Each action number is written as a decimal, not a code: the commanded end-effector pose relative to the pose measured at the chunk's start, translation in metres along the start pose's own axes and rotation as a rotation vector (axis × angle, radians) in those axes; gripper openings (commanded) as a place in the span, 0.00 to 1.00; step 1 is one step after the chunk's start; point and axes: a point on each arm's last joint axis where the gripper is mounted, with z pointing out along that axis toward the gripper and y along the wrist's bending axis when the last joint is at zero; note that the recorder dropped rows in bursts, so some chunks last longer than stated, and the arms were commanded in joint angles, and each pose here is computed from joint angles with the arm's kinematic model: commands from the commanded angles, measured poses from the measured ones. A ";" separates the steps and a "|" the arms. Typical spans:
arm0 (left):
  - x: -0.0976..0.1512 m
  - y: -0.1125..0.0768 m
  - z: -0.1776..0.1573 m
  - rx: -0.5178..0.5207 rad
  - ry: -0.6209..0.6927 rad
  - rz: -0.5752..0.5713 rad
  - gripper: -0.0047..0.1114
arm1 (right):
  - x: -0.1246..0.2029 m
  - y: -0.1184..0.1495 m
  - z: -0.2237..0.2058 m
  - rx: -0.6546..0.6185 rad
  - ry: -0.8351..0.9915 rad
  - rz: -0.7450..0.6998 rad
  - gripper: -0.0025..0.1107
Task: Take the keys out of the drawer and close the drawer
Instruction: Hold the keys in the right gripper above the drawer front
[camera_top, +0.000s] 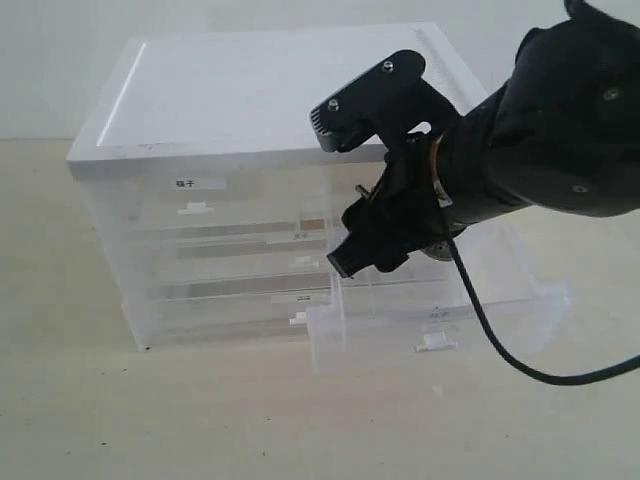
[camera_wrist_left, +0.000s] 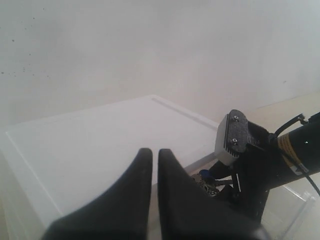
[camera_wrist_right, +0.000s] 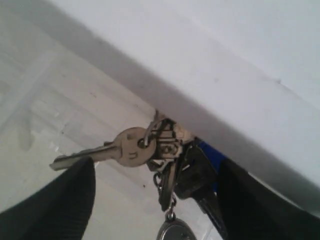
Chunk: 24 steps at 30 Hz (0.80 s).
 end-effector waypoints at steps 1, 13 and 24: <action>0.001 -0.001 -0.001 0.010 0.002 -0.008 0.08 | 0.001 0.001 0.010 0.016 -0.002 -0.047 0.57; 0.001 -0.002 -0.001 0.016 0.003 -0.010 0.08 | 0.002 0.000 0.009 0.039 0.021 -0.076 0.03; 0.001 -0.002 -0.001 0.017 0.000 -0.015 0.08 | -0.007 -0.008 -0.024 0.016 -0.077 -0.020 0.02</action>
